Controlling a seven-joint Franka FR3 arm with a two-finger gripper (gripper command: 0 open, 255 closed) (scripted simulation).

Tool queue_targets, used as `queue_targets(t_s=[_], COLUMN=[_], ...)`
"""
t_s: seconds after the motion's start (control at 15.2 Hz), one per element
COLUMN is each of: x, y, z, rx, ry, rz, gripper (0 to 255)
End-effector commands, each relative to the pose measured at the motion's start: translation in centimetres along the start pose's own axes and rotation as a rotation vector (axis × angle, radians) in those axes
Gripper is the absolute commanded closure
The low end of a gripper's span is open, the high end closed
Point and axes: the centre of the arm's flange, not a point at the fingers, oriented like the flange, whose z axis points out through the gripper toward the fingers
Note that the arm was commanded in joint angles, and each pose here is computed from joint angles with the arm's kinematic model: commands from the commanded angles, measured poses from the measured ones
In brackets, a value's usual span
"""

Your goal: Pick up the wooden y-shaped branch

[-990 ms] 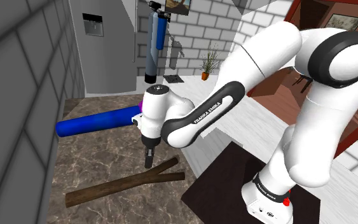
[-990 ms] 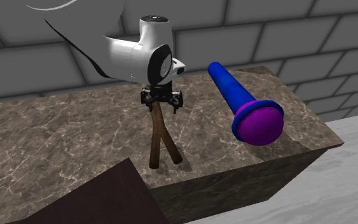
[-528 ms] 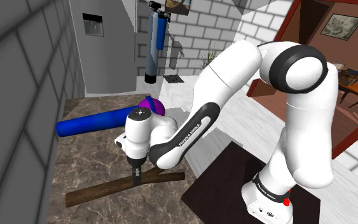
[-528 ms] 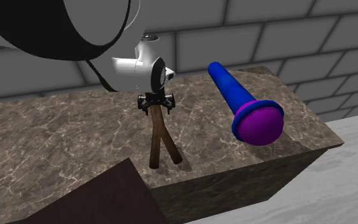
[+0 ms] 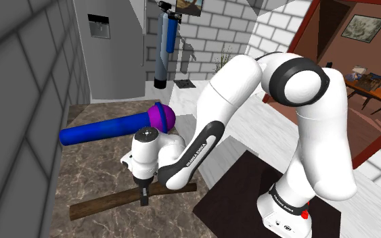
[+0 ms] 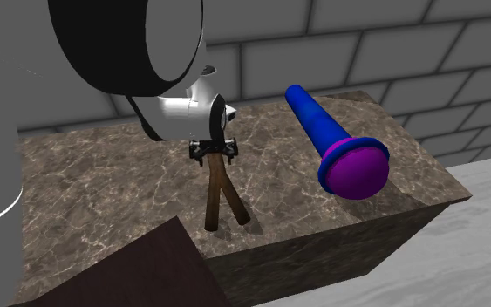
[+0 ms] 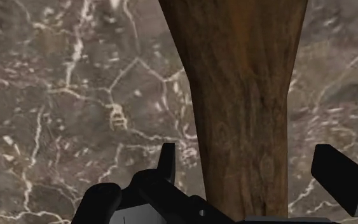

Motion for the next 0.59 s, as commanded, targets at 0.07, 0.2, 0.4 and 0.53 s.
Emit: queue_targets(t_s=[0.07,0.2,0.4,0.53], x=[0.08,0.07,0.07,0.07], y=[0.02,0.03,0.04,0.03], z=[0.43,0.45,0.44,0.44], rx=[0.000,0.000,0.000,0.000], ry=[0.000,0.000,0.000,0.000], rz=[0.000,0.000,0.000,0.000], gripper=[0,255,255,255])
